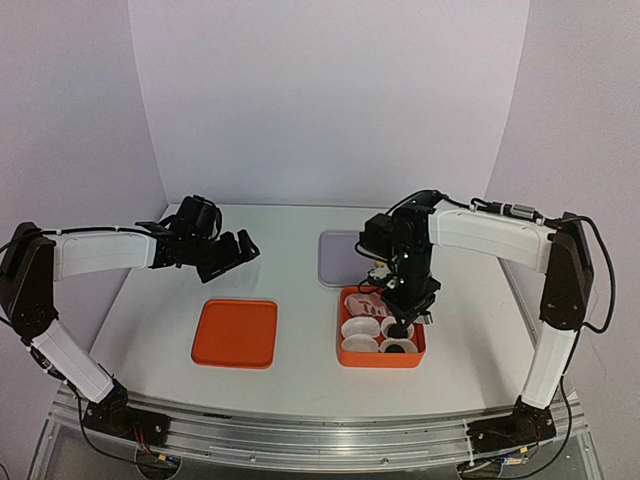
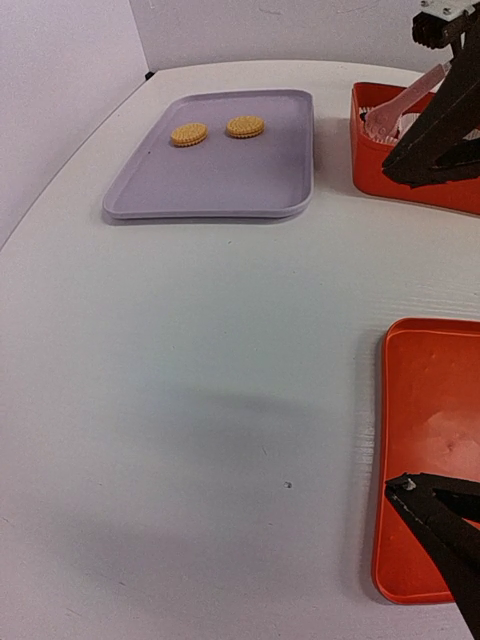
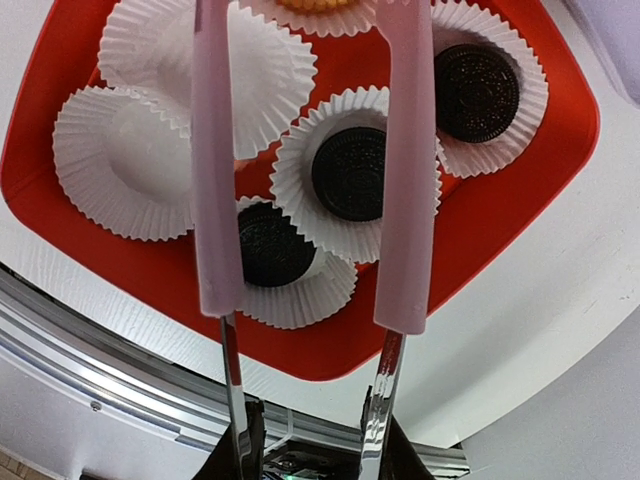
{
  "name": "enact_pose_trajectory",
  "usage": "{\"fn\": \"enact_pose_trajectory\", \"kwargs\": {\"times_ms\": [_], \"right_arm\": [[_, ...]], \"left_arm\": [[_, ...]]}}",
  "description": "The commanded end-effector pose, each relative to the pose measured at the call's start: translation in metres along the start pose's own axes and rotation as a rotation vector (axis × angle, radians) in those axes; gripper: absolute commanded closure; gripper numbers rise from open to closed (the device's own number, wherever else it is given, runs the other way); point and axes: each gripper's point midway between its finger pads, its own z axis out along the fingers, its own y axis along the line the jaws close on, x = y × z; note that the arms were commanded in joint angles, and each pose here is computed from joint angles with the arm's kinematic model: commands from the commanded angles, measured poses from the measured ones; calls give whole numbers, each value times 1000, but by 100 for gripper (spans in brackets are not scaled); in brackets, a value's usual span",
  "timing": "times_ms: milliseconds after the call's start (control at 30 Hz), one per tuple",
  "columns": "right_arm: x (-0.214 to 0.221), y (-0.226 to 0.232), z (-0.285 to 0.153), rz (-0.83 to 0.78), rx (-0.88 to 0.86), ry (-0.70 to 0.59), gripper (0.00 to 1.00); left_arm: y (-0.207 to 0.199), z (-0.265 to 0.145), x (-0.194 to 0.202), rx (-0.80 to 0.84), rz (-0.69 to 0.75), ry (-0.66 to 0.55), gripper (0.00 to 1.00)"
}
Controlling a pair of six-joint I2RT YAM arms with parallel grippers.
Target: Pack the cookies
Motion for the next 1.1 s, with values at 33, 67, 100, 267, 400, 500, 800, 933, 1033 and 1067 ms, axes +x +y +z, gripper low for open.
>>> {"fn": "enact_pose_trajectory", "kwargs": {"times_ms": [33, 67, 100, 267, 400, 500, 800, 933, 1033, 1067], "right_arm": [[37, -20, -42, 28, 76, -22, 71], [37, -23, -48, 32, 86, -47, 71], [37, -25, -55, 33, 92, -74, 71], [29, -39, -78, 51, 132, -157, 71], [14, -60, -78, 116, 143, -156, 71], [0, -79, -70, 166, 153, -130, 71], [-32, -105, -26, 155, 122, 1, 69], [-38, -106, -13, 124, 110, 32, 68], [-42, -111, -7, 117, 116, 48, 68], [-43, -112, -6, 119, 116, 48, 68]], "left_arm": [[-10, -4, -12, 29, -8, -29, 0], [-10, -4, -12, 29, -8, -28, 0], [-11, -4, -12, 29, -8, -27, 0], [-12, -3, -13, 29, -6, -26, 0], [-13, -4, -15, 25, -5, -30, 0], [-13, -4, -16, 27, -5, -35, 0], [-12, -1, -18, 11, -2, -35, 0], [-11, 1, -18, 6, -4, -33, 0], [-11, 2, -17, 6, -6, -31, 0], [-11, 2, -17, 6, -7, -31, 0]]}}
